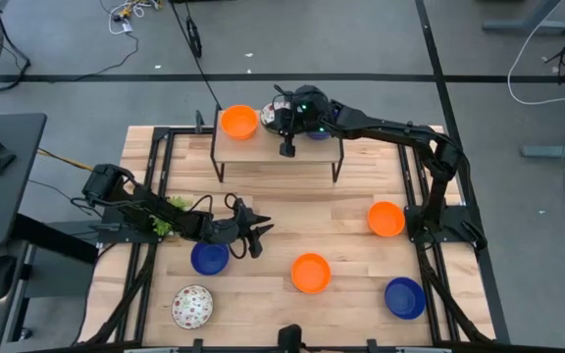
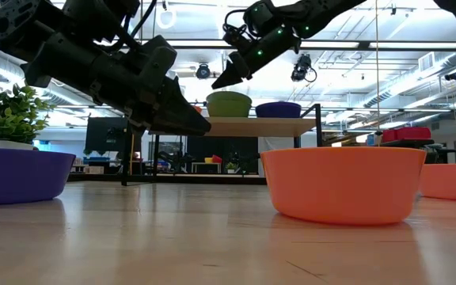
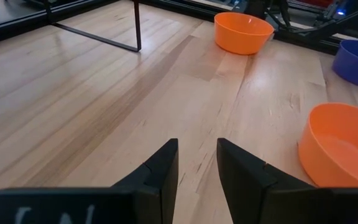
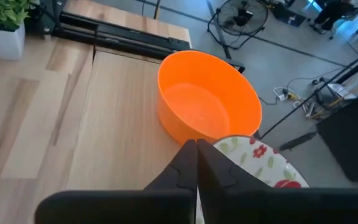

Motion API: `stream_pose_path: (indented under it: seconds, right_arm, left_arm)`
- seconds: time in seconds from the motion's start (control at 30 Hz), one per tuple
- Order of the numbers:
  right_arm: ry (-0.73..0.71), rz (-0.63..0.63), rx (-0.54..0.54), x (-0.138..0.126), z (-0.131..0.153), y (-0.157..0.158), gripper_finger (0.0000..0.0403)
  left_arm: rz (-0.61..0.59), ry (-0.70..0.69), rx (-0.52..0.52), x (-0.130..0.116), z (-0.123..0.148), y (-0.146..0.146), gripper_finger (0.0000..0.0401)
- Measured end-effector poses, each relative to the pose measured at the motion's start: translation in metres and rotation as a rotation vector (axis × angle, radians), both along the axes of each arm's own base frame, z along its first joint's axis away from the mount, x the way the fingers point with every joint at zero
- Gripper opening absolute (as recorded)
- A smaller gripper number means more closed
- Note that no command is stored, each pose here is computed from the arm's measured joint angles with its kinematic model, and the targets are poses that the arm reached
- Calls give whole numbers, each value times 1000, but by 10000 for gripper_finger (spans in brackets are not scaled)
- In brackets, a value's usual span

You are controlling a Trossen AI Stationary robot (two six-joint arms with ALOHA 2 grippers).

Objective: Pick & Place Mini bowls
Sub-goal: Stack the green patterned bowl on top of the other green patterned bowl on the shelf

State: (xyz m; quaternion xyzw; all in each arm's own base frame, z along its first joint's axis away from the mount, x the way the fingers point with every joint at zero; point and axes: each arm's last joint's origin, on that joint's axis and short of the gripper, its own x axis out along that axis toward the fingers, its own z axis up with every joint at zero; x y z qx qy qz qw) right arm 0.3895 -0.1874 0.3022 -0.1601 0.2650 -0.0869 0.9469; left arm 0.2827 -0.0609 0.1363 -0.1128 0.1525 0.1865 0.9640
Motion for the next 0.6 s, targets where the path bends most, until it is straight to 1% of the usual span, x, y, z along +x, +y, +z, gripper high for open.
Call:
stream_pose_path:
  seconds: [0.6]
  right_arm:
    - [46,10,5,-2,-4,1,5]
  left_arm:
    - [0,-2,-1,0,0,0,114]
